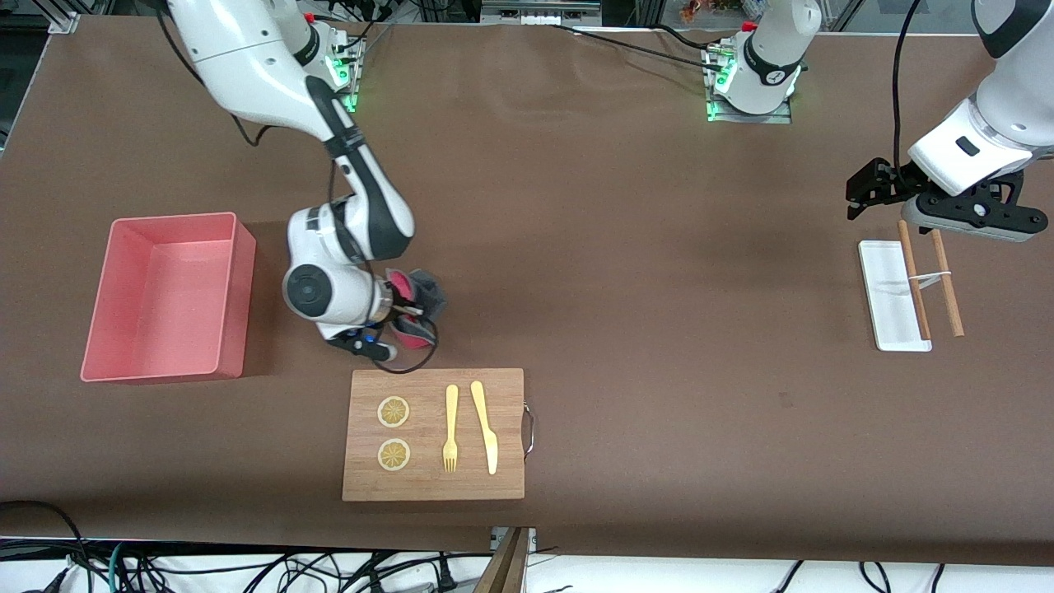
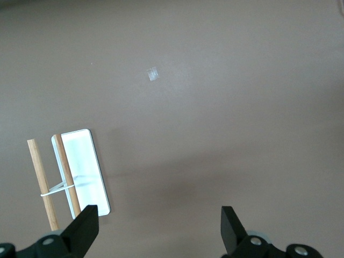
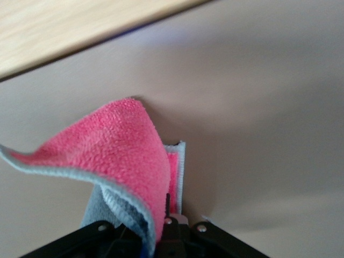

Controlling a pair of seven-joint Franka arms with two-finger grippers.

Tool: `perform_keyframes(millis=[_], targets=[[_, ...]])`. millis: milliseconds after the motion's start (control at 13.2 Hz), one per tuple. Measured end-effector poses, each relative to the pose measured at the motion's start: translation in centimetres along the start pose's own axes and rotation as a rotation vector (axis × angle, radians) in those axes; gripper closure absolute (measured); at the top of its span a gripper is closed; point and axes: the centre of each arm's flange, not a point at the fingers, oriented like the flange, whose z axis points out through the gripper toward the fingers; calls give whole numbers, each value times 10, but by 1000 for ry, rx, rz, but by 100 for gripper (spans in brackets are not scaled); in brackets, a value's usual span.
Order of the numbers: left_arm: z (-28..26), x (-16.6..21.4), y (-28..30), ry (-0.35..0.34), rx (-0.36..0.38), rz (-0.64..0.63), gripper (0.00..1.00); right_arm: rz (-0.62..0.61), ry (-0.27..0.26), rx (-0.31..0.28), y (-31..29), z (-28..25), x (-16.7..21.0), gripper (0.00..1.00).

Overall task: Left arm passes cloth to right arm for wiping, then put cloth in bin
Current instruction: 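Wipe the table with the cloth in the right gripper, then move the cloth over the pink bin and open the right gripper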

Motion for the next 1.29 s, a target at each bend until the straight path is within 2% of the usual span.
perform_keyframes(millis=[379,531,835,1062,1290], targets=[[0,0,0,0,0,1,0,-156,-9,-29,133,-23,30,98],[0,0,0,0,0,1,0,-193,0,-33,169,-36,36,98],[0,0,1,0,0,1,0,-231,0,-61,176,-75,28,98],[0,0,1,0,0,1,0,-248,-9,-83,183,-141,16,98],[0,0,1,0,0,2,0,-273,-12,-135,208,-217,9,98]])
